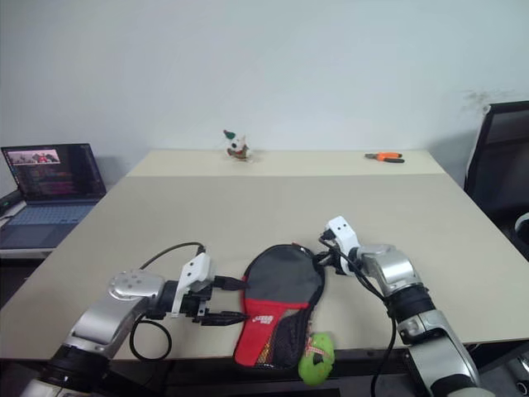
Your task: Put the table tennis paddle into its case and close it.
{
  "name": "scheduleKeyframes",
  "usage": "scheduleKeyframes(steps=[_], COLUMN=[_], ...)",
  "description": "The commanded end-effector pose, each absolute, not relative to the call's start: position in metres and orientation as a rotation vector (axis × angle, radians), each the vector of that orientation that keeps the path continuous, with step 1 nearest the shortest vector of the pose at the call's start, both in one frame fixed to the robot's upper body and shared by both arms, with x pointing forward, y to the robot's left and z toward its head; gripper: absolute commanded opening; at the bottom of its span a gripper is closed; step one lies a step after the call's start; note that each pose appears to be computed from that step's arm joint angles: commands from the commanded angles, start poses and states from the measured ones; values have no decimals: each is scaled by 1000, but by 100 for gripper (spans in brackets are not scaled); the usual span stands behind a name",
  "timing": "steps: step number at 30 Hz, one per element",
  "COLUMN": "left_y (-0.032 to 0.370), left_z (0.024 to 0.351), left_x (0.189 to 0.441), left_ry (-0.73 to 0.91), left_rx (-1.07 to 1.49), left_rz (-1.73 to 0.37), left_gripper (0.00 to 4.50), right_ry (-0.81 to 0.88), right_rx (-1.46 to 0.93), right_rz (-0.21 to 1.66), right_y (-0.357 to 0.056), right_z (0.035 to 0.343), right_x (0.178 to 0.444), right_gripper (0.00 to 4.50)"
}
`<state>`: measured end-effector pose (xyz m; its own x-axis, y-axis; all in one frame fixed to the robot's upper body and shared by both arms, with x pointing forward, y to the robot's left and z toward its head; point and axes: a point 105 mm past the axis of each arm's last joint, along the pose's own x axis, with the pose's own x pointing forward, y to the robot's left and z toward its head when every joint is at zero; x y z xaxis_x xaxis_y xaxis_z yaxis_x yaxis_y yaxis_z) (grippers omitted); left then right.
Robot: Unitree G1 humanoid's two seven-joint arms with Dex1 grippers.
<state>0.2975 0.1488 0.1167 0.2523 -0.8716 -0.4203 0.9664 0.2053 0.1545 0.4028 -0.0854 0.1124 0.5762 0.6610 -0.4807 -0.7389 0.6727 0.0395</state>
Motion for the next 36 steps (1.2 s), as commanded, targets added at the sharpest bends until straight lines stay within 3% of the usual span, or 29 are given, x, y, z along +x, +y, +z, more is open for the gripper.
scheduleKeyframes(steps=[1, 12, 23, 26, 36], left_y=[149, 151, 151, 150, 130], left_z=[131, 130, 131, 134, 143], left_x=[296, 297, 298, 302, 325], left_ry=[208, 218, 218, 211, 160], left_rx=[447, 463, 471, 471, 448], left_rz=[-1297, -1286, -1285, -1289, -1327], left_gripper=[366, 366, 366, 366, 366], right_ry=[447, 296, 311, 307, 169], right_rx=[-208, -273, -281, -258, -145], right_rz=[841, 794, 815, 811, 859], right_y=[-76, -47, -37, -35, -43], right_z=[123, 159, 152, 153, 199], right_x=[410, 446, 447, 448, 437], right_gripper=[2, 2, 2, 62, 415])
